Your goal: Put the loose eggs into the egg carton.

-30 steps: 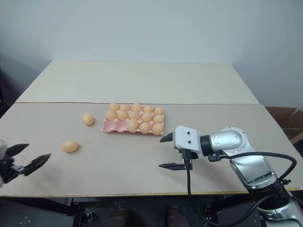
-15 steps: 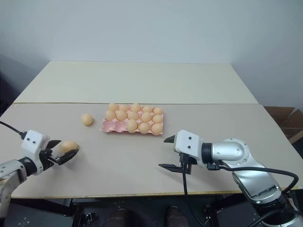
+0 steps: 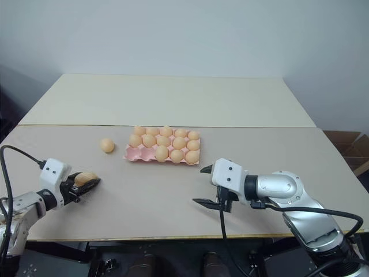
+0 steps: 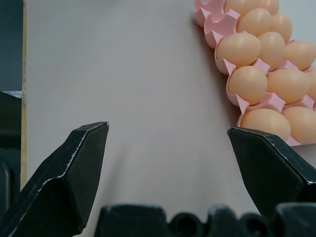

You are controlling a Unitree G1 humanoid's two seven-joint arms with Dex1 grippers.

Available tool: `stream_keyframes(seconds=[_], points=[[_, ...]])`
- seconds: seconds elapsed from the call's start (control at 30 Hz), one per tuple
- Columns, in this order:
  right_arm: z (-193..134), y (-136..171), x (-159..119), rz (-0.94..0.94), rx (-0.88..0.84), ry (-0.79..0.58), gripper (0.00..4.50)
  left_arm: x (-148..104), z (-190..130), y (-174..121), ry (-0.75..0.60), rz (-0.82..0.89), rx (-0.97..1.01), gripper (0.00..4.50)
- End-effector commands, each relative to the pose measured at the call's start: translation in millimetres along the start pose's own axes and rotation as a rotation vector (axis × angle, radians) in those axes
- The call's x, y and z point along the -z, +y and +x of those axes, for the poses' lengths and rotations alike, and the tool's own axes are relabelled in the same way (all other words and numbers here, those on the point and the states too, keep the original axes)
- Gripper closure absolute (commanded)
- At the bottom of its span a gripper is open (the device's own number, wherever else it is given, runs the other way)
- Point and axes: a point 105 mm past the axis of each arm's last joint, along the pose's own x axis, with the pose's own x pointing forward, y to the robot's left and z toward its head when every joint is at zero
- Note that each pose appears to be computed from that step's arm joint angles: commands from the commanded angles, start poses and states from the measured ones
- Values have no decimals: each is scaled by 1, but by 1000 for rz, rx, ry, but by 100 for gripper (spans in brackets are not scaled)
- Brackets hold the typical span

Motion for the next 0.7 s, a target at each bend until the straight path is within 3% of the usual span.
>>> stream_keyframes(seconds=[0.03, 0.23, 0.3, 0.4, 0.57, 0.7], points=[[1, -3, -10, -54, 18, -8, 0, -11, -3, 0, -37, 34, 3, 229], [3, -5, -14, -67, 29, -19, 0, -44, 2, -17, -162, 50, 85, 229], [4, -6, -16, -68, 46, -26, 0, -75, 11, -33, -273, 14, 166, 229], [5, -7, -18, -67, 63, -29, 0, -100, 25, -53, -340, 6, 269, 229], [4, -2, -20, -48, 97, -34, 0, -123, 61, -74, -380, 27, 365, 229], [2, 2, -19, -36, 127, -20, 0, -125, 82, -85, -353, 90, 419, 229]])
